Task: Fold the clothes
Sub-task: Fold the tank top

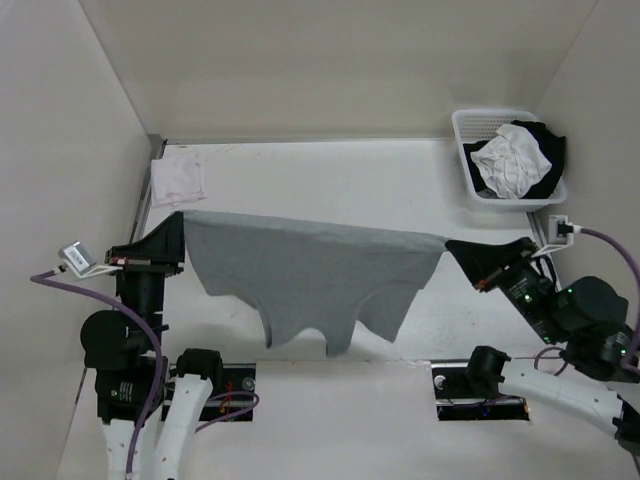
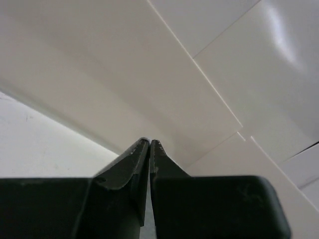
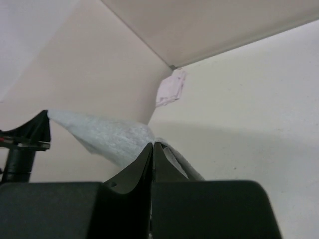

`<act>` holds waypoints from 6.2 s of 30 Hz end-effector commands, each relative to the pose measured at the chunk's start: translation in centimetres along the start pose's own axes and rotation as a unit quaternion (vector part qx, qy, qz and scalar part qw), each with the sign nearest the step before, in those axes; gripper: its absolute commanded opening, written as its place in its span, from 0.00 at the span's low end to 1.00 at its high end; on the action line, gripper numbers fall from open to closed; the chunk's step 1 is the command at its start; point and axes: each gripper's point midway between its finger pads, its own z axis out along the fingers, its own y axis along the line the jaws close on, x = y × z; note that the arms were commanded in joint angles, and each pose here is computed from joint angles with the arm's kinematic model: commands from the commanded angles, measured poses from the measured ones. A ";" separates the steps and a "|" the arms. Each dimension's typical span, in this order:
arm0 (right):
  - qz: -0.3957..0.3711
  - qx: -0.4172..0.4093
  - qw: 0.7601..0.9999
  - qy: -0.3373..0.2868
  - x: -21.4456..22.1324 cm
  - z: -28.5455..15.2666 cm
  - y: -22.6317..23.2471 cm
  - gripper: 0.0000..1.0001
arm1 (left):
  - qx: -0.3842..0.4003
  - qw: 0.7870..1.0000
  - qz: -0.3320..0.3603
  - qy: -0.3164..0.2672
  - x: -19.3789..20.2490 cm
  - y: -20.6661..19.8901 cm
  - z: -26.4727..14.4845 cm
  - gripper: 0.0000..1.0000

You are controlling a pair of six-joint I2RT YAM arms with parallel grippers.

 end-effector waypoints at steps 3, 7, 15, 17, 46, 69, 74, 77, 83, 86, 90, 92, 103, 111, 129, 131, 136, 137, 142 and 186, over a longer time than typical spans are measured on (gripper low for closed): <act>-0.064 0.066 0.996 -0.008 -0.7 0.0 -1.5 0.01 | -0.069 0.996 0.028 0.043 2.4 3.8 0.0 0.00; -0.121 0.097 0.988 0.018 2.9 4.7 -2.8 0.01 | -0.127 0.988 0.030 0.082 6.5 8.9 1.9 0.00; -0.049 0.172 0.981 0.073 6.5 17.5 -16.2 0.00 | -0.243 0.958 0.024 0.153 16.7 21.2 9.7 0.00; -0.038 0.187 0.978 0.085 6.8 20.6 -18.9 0.00 | -0.269 0.948 0.020 0.169 19.1 24.1 12.5 0.00; 0.022 0.239 0.968 0.076 10.1 13.7 -24.7 0.00 | -0.217 0.957 -0.012 0.192 20.0 22.9 6.0 0.01; 0.017 0.312 0.941 0.132 16.6 7.7 -27.2 0.51 | -0.269 0.941 -0.022 0.202 19.6 26.1 -1.8 0.27; 0.005 0.304 0.938 0.166 17.9 10.6 -27.6 0.56 | -0.206 0.940 -0.011 0.273 25.3 21.0 0.3 0.27; 0.019 0.314 0.932 0.182 19.0 11.5 -28.9 0.57 | -0.189 0.928 0.012 0.320 29.9 19.0 0.4 0.27; 0.029 0.327 0.923 0.199 19.8 12.0 -30.0 0.54 | -0.175 0.905 0.031 0.385 36.2 18.7 -1.3 0.26; 0.032 0.333 0.919 0.209 20.1 11.9 -30.2 0.54 | -0.209 0.894 0.053 0.394 36.4 21.8 -2.9 0.25; 0.049 0.332 0.917 0.217 21.0 11.5 -29.9 0.54 | -0.254 0.889 0.070 0.374 33.9 26.0 -3.9 0.24; 0.055 0.330 0.916 0.220 21.6 11.2 -29.4 0.54 | -0.264 0.891 0.073 0.361 32.4 27.0 -3.7 0.24; 0.064 0.311 0.915 0.248 24.5 10.2 -27.5 0.56 | -0.188 0.922 0.072 0.331 30.4 22.4 0.6 0.27; 0.095 0.304 0.916 0.242 25.2 11.4 -28.1 0.24 | -0.105 0.924 0.071 0.362 33.9 16.7 0.5 0.26; -0.015 0.305 0.944 0.127 13.2 6.6 -20.9 0.00 | -0.056 0.916 0.050 0.394 37.1 12.7 -1.6 0.26; -0.031 0.292 0.947 0.133 12.9 7.8 -19.1 0.00 | -0.061 0.919 0.048 0.386 36.1 13.1 -1.5 0.26; -0.077 0.247 0.951 0.170 14.3 12.7 -13.6 0.01 | -0.077 0.928 0.045 0.361 33.1 14.5 -1.5 0.26; -0.081 0.238 0.951 0.180 14.8 13.7 -12.5 0.02 | -0.079 0.930 0.044 0.356 32.6 14.7 -1.5 0.26; -0.105 0.199 0.947 0.230 19.2 19.1 -7.8 0.03 | -0.106 0.942 0.041 0.316 28.6 16.3 -1.0 0.27; 0.027 0.147 0.953 0.264 28.7 25.4 -20.2 0.05 | -0.188 0.912 0.039 0.363 34.2 25.0 -2.6 0.33</act>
